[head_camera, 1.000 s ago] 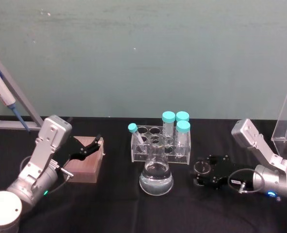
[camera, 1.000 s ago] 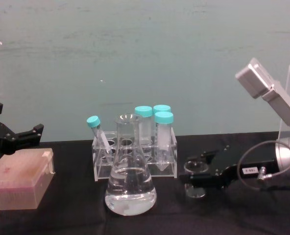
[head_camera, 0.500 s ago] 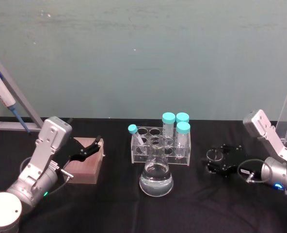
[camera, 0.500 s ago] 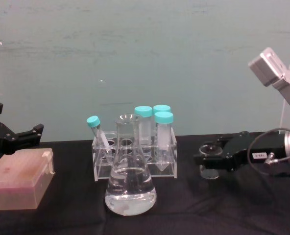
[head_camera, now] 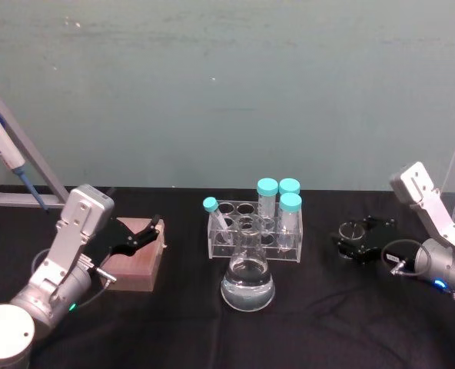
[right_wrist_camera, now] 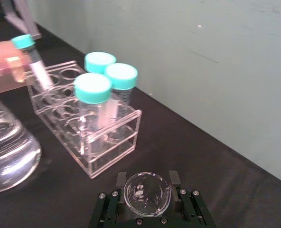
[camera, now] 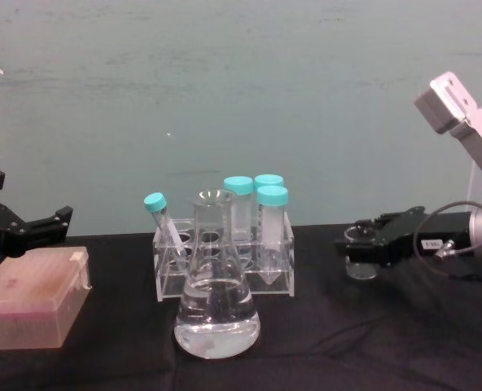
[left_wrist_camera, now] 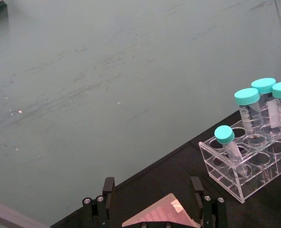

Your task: Place the experimental apparatus aside using one hand.

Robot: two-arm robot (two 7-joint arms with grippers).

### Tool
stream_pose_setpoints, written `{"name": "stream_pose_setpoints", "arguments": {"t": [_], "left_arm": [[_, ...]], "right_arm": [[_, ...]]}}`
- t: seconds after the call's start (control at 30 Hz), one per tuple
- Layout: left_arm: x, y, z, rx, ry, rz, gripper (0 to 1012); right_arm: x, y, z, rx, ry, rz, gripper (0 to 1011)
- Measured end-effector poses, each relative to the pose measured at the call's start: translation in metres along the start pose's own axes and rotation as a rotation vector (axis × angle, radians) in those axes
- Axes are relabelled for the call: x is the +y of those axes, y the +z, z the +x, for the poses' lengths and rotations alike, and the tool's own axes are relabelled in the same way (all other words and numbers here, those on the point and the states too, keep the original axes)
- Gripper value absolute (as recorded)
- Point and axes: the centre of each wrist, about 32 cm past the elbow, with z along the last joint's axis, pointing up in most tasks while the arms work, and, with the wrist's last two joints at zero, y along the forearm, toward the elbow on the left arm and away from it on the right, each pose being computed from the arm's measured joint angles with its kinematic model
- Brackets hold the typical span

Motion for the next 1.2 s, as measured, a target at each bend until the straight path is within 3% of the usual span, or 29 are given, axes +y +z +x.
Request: {"name": "stream_pose_setpoints", "arguments": {"t": [0.77, 1.2], "left_arm": [[0.0000, 0.0000, 0.0000, 0.000, 0.000, 0.000, 1000], [0.0000, 0.0000, 0.0000, 0.000, 0.000, 0.000, 1000]], "right_arm": [[0.0052, 0.0049, -0.0055, 0.057, -0.192, -0.020, 534], [0.0088, 0.0012, -0.0056, 0.099, -0.296, -0.045, 534]]}}
